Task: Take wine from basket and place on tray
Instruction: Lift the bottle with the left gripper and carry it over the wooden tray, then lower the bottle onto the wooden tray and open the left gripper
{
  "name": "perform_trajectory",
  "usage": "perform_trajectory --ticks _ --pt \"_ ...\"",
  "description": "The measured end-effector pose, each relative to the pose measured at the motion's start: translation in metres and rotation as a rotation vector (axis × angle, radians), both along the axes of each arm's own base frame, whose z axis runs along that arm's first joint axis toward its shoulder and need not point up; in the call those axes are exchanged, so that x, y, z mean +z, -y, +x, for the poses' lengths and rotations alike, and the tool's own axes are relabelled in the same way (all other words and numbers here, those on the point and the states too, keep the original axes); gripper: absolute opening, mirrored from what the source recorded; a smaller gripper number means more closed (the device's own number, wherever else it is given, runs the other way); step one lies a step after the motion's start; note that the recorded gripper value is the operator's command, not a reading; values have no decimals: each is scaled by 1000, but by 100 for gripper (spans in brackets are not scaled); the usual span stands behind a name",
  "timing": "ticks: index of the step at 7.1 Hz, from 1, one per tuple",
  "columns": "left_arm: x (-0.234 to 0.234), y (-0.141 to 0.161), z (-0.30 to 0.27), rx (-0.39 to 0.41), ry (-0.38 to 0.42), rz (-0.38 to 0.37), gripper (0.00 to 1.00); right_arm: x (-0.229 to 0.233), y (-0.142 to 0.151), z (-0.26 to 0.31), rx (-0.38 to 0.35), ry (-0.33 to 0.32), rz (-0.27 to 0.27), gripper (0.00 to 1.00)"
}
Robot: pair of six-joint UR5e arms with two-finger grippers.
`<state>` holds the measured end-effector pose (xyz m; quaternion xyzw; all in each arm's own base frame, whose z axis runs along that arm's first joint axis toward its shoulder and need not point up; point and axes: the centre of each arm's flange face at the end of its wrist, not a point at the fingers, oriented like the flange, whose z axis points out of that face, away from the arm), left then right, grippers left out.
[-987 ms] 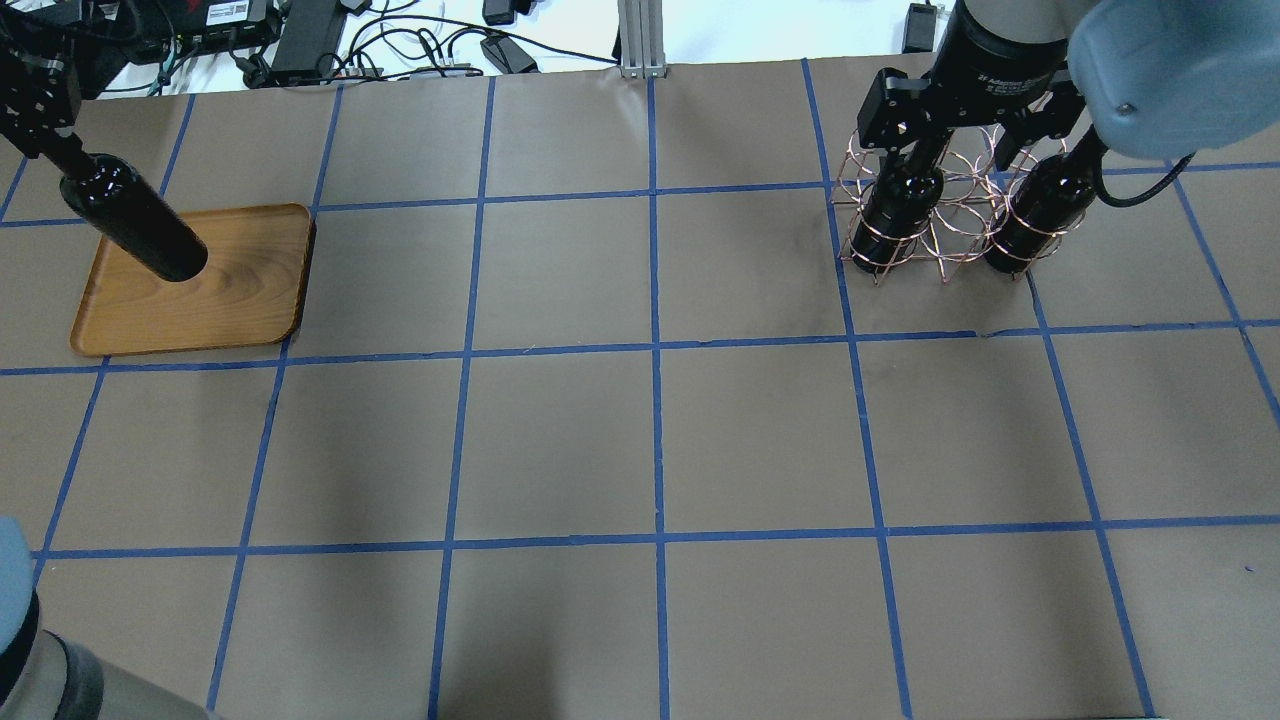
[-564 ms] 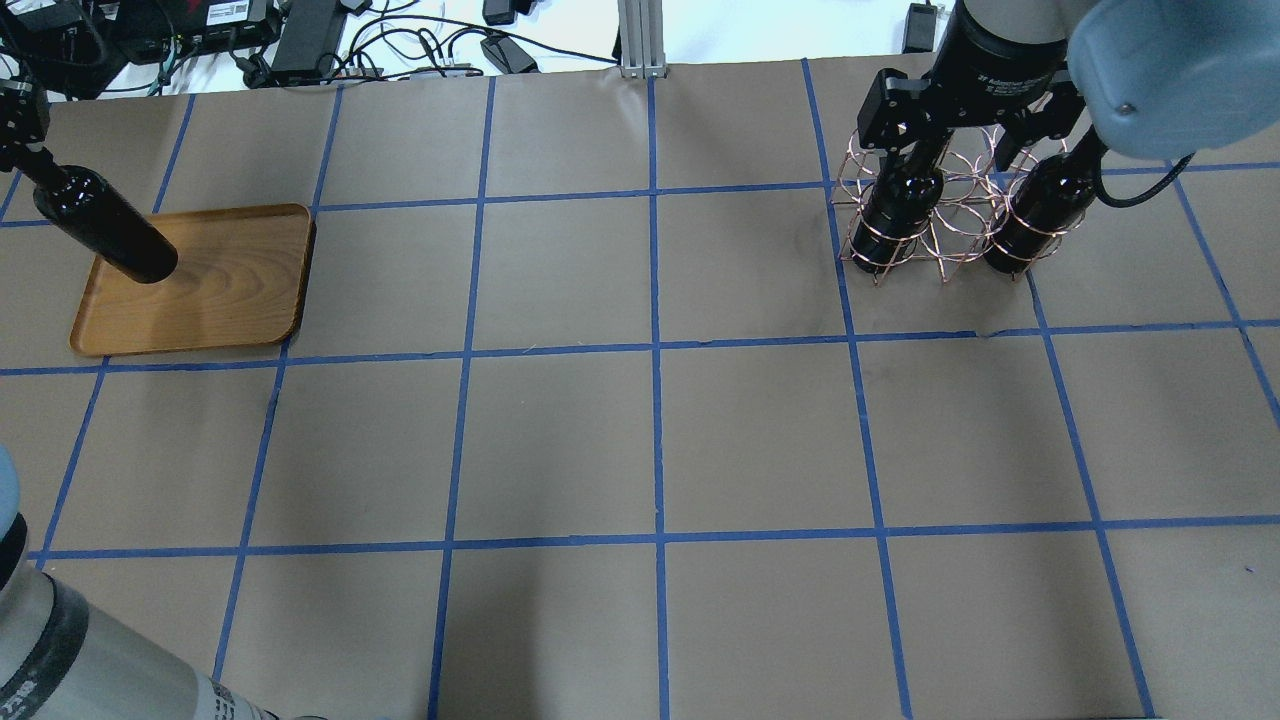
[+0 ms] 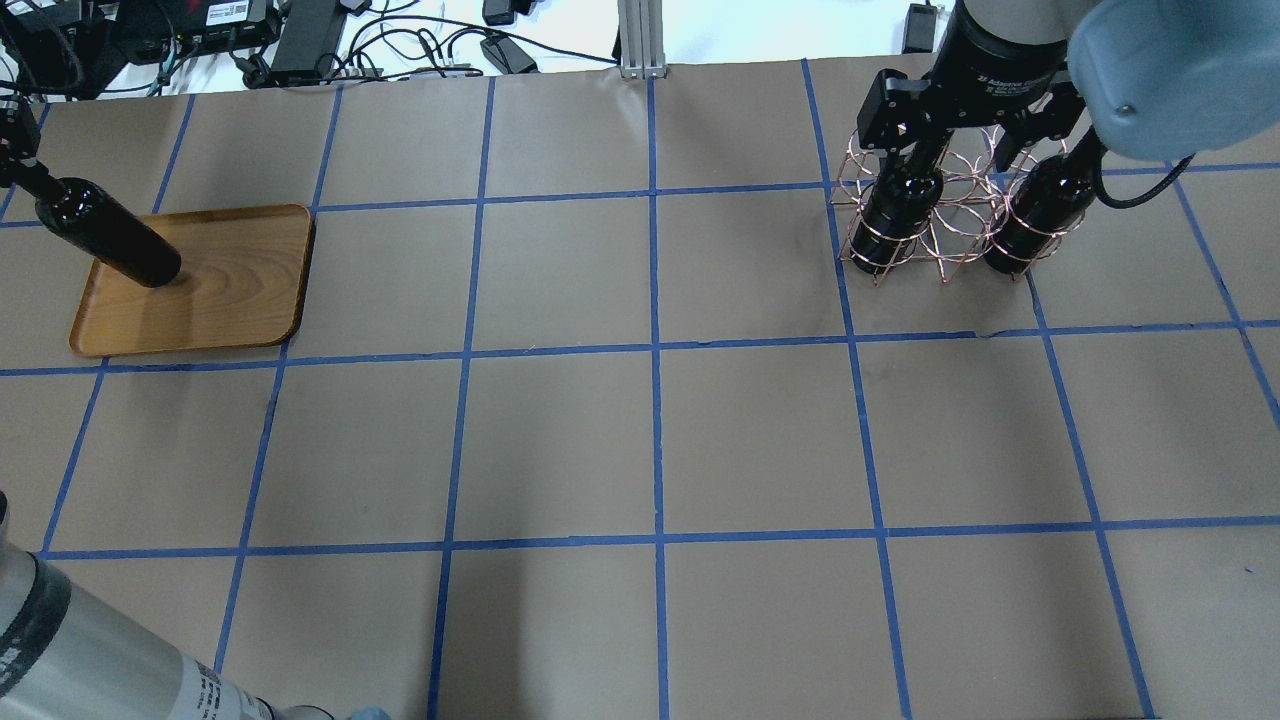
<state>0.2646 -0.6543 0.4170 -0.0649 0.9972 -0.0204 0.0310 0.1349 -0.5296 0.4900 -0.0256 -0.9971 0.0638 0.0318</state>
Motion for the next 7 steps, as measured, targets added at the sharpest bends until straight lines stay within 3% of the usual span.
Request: perform_trajectory --ticks 2,3,4,5,7 --pt "-9 -2 5 3 -6 16 10 0 0 0 1 1 -1 100" --pt "-12 -3 6 3 -9 22 25 0 0 0 1 1 -2 100" --pt "-15 -4 6 -1 -15 26 60 0 0 0 2 1 -1 100" --pt "-17 -5 7 -15 -18 29 70 0 0 0 1 1 -2 100" --pt "-24 -9 16 -46 -24 37 70 0 0 0 1 1 -2 100"
